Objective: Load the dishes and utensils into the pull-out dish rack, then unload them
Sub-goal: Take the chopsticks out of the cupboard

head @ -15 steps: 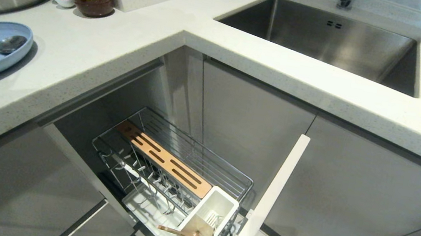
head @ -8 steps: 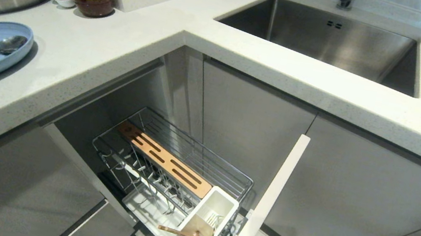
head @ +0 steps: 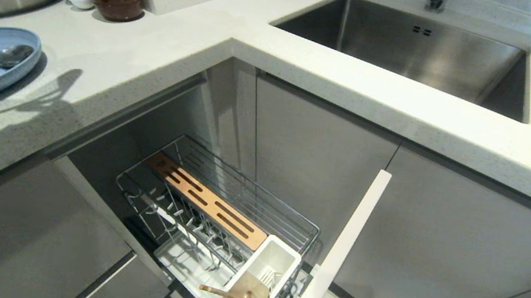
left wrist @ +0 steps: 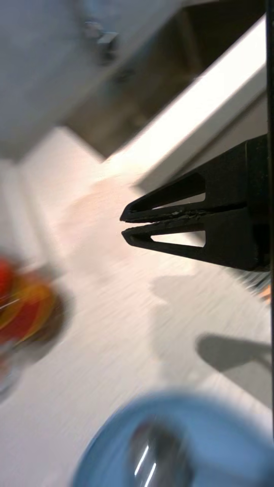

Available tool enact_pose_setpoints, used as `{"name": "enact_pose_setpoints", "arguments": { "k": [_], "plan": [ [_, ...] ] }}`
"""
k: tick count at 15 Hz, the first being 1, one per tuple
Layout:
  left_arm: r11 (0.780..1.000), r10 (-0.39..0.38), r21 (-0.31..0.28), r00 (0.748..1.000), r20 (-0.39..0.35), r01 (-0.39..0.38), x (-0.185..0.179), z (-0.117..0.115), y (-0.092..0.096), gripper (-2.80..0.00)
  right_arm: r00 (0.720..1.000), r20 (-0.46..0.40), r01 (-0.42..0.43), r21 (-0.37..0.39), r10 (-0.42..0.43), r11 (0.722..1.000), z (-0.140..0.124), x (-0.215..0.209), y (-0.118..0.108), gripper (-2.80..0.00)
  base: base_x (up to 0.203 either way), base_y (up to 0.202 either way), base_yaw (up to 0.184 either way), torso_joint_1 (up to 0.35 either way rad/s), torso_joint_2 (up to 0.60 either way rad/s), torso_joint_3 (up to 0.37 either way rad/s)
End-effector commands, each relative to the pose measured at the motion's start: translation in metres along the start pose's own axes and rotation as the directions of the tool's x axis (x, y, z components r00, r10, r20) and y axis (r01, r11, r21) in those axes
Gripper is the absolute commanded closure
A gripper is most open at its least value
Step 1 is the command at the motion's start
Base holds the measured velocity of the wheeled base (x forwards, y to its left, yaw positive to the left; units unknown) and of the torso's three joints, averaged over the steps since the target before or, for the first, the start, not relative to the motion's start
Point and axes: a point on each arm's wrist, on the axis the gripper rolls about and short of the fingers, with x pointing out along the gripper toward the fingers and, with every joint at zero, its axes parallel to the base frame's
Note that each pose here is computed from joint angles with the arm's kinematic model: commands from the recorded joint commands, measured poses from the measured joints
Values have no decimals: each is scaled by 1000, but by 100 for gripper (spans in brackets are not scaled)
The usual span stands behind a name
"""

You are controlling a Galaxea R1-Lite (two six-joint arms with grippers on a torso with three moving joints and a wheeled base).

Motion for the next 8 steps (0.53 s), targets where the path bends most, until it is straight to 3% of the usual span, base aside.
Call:
{"name": "enact_pose_setpoints", "arguments": {
  "k": [1, 4, 8],
  "plan": [
    [1000, -20, 12, 979, -202, 22, 24, -37, -20, 0, 1000, 5, 0, 1, 0, 1000, 0, 0, 0, 0, 0, 0, 0, 0, 0, 0],
    [998, -25, 45, 903, -429, 49, 23, -73, -40, 0, 1000, 5, 0, 1, 0, 1000, 0, 0, 0, 0, 0, 0, 0, 0, 0, 0],
    [988, 31, 140, 800, -599, 66, 24, -108, -52, 0, 1000, 5, 0, 1, 0, 1000, 0, 0, 0, 0, 0, 0, 0, 0, 0, 0]
  ]
}}
